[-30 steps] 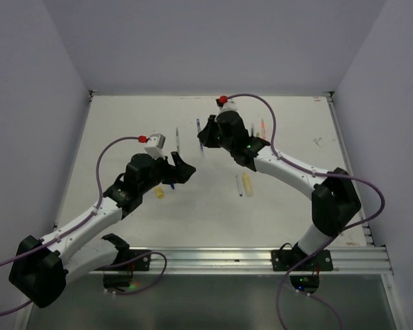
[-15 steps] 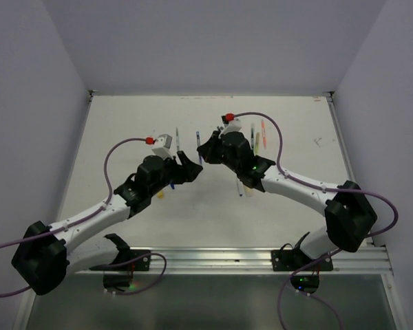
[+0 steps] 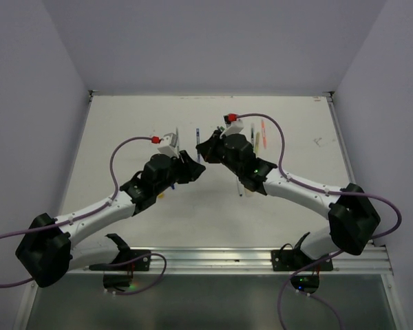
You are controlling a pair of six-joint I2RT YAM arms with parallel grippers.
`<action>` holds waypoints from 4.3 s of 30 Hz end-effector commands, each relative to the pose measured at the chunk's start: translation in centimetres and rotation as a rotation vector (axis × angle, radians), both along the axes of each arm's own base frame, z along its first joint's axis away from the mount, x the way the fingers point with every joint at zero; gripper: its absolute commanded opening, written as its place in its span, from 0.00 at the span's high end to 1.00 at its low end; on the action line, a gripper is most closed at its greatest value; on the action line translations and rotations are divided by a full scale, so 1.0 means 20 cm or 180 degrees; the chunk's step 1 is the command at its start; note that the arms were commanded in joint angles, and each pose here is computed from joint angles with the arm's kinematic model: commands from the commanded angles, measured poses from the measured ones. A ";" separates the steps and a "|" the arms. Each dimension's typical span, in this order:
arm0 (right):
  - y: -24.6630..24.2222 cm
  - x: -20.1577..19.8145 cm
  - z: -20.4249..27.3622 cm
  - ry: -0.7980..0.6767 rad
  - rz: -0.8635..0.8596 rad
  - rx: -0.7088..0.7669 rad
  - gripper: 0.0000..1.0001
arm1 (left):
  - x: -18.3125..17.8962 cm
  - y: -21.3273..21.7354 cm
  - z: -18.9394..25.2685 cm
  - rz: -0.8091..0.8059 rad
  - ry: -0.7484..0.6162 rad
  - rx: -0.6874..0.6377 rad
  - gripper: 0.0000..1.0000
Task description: Open the pen caps
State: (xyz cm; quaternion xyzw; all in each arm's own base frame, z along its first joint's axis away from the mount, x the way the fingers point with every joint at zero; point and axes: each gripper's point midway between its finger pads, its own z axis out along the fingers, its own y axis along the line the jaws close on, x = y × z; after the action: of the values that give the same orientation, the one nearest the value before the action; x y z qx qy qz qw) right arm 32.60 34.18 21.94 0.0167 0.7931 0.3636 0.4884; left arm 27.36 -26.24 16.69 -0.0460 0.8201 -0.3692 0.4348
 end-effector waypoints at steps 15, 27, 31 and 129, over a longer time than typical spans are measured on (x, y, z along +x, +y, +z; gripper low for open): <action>-0.07 -0.06 0.17 -0.0217 -0.0064 0.0189 0.85 | 0.06 0.01 0.21 -0.0102 -0.0700 0.0215 1.00; -0.46 -0.31 0.33 -0.1003 0.0624 -0.1589 0.43 | -0.05 0.21 0.16 -0.0919 -0.0815 0.1944 1.00; -0.56 -0.41 0.39 -0.1397 0.0928 -0.1944 0.29 | -0.12 0.22 0.17 -0.1337 -0.0915 0.2156 1.00; -0.18 -0.39 0.42 -0.1517 0.1060 0.0542 1.00 | -0.02 0.32 0.88 0.0704 -0.1487 -0.0644 0.16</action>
State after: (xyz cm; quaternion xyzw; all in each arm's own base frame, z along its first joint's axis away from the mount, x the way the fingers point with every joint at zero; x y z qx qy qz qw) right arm 24.47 30.68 23.20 -0.2324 0.6966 0.4273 0.5273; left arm 26.86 -20.00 29.87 -0.0692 0.7170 -0.3445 0.6021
